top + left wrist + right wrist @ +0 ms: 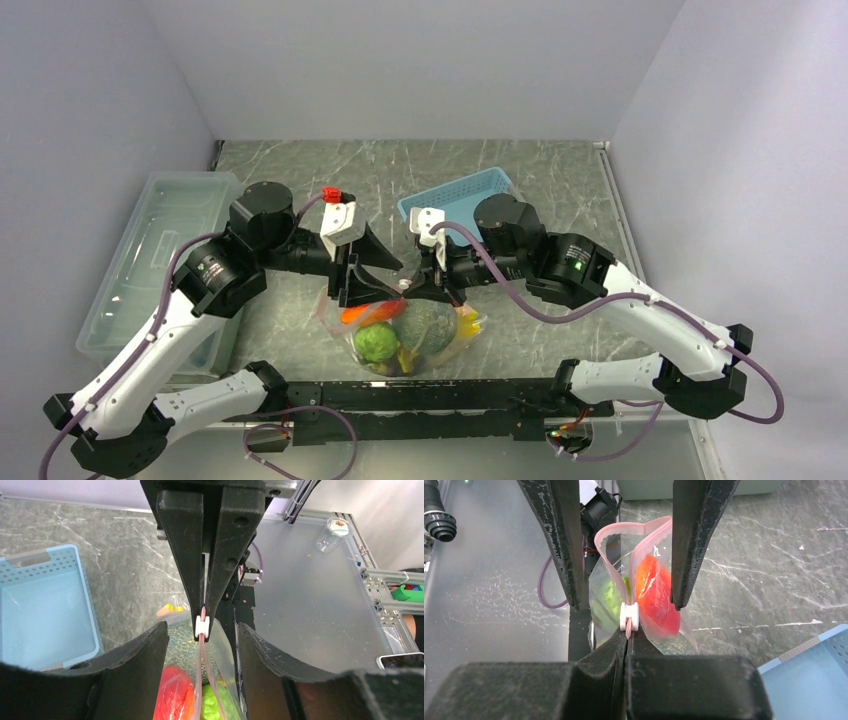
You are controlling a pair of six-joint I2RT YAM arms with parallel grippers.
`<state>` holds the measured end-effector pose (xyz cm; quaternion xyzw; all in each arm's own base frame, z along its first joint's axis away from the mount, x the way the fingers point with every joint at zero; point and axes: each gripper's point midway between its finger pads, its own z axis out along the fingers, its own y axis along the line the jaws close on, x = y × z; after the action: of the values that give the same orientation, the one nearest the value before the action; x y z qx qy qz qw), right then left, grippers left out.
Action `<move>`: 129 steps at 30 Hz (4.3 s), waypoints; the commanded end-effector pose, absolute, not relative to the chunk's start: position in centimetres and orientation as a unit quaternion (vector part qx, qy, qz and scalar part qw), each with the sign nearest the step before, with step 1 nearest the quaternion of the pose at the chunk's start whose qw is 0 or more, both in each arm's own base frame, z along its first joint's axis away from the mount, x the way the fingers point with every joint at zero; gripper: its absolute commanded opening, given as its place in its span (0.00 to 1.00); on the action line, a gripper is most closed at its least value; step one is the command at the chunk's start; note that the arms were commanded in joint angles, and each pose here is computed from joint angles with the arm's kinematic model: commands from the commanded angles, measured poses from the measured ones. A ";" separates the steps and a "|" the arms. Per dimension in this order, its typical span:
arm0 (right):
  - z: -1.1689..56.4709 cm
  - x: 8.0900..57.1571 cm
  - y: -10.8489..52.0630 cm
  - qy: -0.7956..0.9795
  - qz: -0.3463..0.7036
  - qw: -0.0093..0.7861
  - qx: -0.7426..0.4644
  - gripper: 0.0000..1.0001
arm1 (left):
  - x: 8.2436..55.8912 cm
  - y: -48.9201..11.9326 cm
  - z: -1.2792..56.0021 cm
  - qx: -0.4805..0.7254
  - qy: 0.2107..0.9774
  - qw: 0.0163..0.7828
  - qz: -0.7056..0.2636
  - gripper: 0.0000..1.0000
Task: Place the food in the zip-top bag and seal the zipper
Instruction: Zip the zipper food storage bag.
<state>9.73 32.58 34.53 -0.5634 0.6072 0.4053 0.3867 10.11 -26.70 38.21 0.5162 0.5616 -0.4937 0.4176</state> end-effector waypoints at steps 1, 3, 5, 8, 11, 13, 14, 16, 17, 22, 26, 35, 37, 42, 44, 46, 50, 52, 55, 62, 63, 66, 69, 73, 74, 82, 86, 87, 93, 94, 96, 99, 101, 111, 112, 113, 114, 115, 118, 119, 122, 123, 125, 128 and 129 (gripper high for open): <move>37.0 9.6 33.1 0.587 0.428 0.413 -0.550 0.00 | 9.6 -27.0 39.8 0.518 0.534 0.430 -0.512 0.58; 37.1 9.7 33.1 0.587 0.428 0.418 -0.546 0.00 | 9.6 -27.1 39.6 0.517 0.536 0.426 -0.514 0.57; 37.2 9.7 33.0 0.588 0.428 0.418 -0.544 0.00 | 9.7 -27.2 39.4 0.517 0.537 0.426 -0.513 0.57; 37.1 9.9 33.0 0.592 0.425 0.419 -0.541 0.00 | 9.8 -27.3 39.2 0.510 0.545 0.416 -0.519 0.55; 37.2 10.1 33.1 0.595 0.423 0.421 -0.538 0.00 | 9.9 -27.5 39.1 0.509 0.547 0.411 -0.522 0.53; 37.1 10.2 33.1 0.597 0.423 0.421 -0.536 0.00 | 9.9 -27.6 39.1 0.509 0.549 0.408 -0.522 0.52; 37.2 10.2 33.1 0.597 0.423 0.422 -0.535 0.00 | 10.0 -27.6 38.9 0.509 0.551 0.406 -0.521 0.51; 37.2 10.2 33.2 0.597 0.423 0.422 -0.535 0.00 | 10.0 -27.6 38.8 0.509 0.552 0.405 -0.521 0.50; 37.2 10.3 33.2 0.598 0.422 0.423 -0.535 0.00 | 10.0 -27.6 38.7 0.509 0.554 0.404 -0.521 0.49; 37.3 10.4 33.2 0.599 0.421 0.424 -0.533 0.00 | 10.1 -27.7 38.4 0.510 0.557 0.399 -0.520 0.42; 37.3 10.5 33.2 0.600 0.419 0.425 -0.532 0.00 | 10.0 -27.7 38.4 0.512 0.557 0.394 -0.522 0.31; 37.8 11.0 33.0 0.603 0.411 0.439 -0.524 0.00 | 10.0 -27.8 37.9 0.524 0.554 0.387 -0.518 0.12; 38.0 11.1 33.0 0.604 0.410 0.442 -0.521 0.00 | 10.1 -27.8 37.9 0.524 0.554 0.388 -0.517 0.05; 38.4 11.4 32.6 0.607 0.404 0.453 -0.513 0.00 | 10.0 -27.6 37.8 0.524 0.555 0.390 -0.515 0.00; 38.9 11.4 32.3 0.606 0.403 0.461 -0.508 0.00 | 10.0 -27.6 37.8 0.524 0.557 0.392 -0.512 0.00; 39.3 11.5 32.0 0.605 0.401 0.469 -0.503 0.00 | 10.0 -27.5 37.7 0.524 0.558 0.393 -0.510 0.00; 40.1 11.7 31.3 0.605 0.397 0.486 -0.490 0.00 | 10.1 -27.4 37.5 0.523 0.563 0.391 -0.507 0.00; 40.6 11.8 30.9 0.604 0.395 0.496 -0.483 0.00 | 10.0 -27.3 37.4 0.523 0.562 0.392 -0.506 0.00; 41.3 11.9 30.3 0.603 0.393 0.506 -0.476 0.00 | 10.0 -27.2 37.4 0.522 0.565 0.395 -0.503 0.00; 42.7 12.1 29.0 0.600 0.386 0.533 -0.455 0.00 | 10.1 -26.8 37.3 0.522 0.569 0.400 -0.494 0.00; 43.0 12.2 28.7 0.600 0.384 0.538 -0.450 0.00 | 10.1 -26.8 37.3 0.521 0.571 0.401 -0.492 0.00; 43.6 12.5 28.0 0.603 0.377 0.553 -0.435 0.00 | 10.1 -26.6 37.3 0.520 0.572 0.407 -0.487 0.00; 44.2 12.7 27.3 0.603 0.371 0.565 -0.423 0.00 | 10.2 -26.4 37.2 0.518 0.577 0.409 -0.481 0.00; 44.8 12.9 26.4 0.604 0.366 0.579 -0.407 0.00 | 10.4 -26.2 37.0 0.515 0.584 0.411 -0.474 0.00; 44.9 13.0 26.2 0.605 0.363 0.582 -0.404 0.00 | 10.4 -26.1 37.0 0.513 0.586 0.413 -0.472 0.00; 45.1 13.6 24.9 0.618 0.346 0.596 -0.379 0.00 | 10.8 -25.2 36.6 0.504 0.604 0.425 -0.448 0.00; 45.2 14.3 24.2 0.626 0.333 0.606 -0.361 0.00 | 10.6 -24.9 36.4 0.502 0.607 0.426 -0.445 0.00; 45.2 14.4 24.0 0.628 0.329 0.608 -0.356 0.00 | 10.6 -24.8 36.4 0.502 0.608 0.426 -0.443 0.00; 45.5 15.6 22.5 0.645 0.298 0.626 -0.321 0.00 | 10.5 -24.2 36.1 0.498 0.617 0.429 -0.432 0.00; 45.6 15.8 22.1 0.647 0.294 0.630 -0.314 0.00 | 10.5 -24.1 36.1 0.497 0.619 0.430 -0.430 0.00; 45.7 16.1 21.7 0.649 0.287 0.637 -0.302 0.00 | 10.4 -23.9 36.0 0.497 0.621 0.431 -0.428 0.00; 46.0 16.5 20.9 0.653 0.276 0.646 -0.284 0.00 | 10.5 -23.7 36.0 0.495 0.624 0.432 -0.422 0.00; 46.1 16.9 20.4 0.656 0.267 0.652 -0.272 0.00 | 10.5 -23.6 35.9 0.494 0.627 0.433 -0.419 0.00; 46.5 18.1 18.1 0.665 0.229 0.675 -0.222 0.00 | 10.6 -22.9 35.8 0.490 0.637 0.438 -0.403 0.00; 46.5 18.2 17.9 0.667 0.225 0.676 -0.217 0.00 | 10.7 -22.8 35.8 0.490 0.638 0.439 -0.401 0.00; 46.4 18.4 17.7 0.669 0.219 0.677 -0.214 0.00 | 10.6 -22.7 35.8 0.489 0.639 0.440 -0.399 0.00; 46.4 18.5 17.5 0.671 0.215 0.678 -0.210 0.00 | 10.6 -22.6 35.8 0.488 0.639 0.441 -0.399 0.00; 46.5 18.6 17.2 0.672 0.211 0.679 -0.205 0.00 | 10.6 -22.5 35.8 0.487 0.640 0.442 -0.397 0.00; 46.3 18.8 16.7 0.676 0.198 0.681 -0.198 0.00 | 10.5 -22.3 35.8 0.484 0.642 0.445 -0.395 0.00; 46.3 18.9 16.5 0.677 0.193 0.682 -0.196 0.00 | 10.6 -22.3 35.7 0.484 0.643 0.444 -0.393 0.00; 45.9 19.3 16.1 0.683 0.177 0.683 -0.189 0.00 | 10.5 -22.1 35.7 0.483 0.645 0.445 -0.391 0.00; 45.8 19.3 16.1 0.684 0.175 0.683 -0.189 0.00 | 10.5 -22.1 35.6 0.482 0.645 0.445 -0.392 0.00; 45.8 19.4 16.0 0.684 0.173 0.684 -0.186 0.00 | 10.5 -22.0 35.6 0.481 0.646 0.445 -0.391 0.00; 45.9 19.3 15.7 0.683 0.173 0.686 -0.182 0.00 | 10.4 -21.9 35.6 0.480 0.648 0.446 -0.390 0.00; 46.0 19.3 15.5 0.682 0.173 0.687 -0.181 0.00 | 10.4 -21.9 35.6 0.479 0.648 0.447 -0.389 0.00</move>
<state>18.51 18.38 42.26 -0.2528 0.7084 0.1839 0.6328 11.10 -22.65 35.71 0.4756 0.6452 -0.3958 0.4482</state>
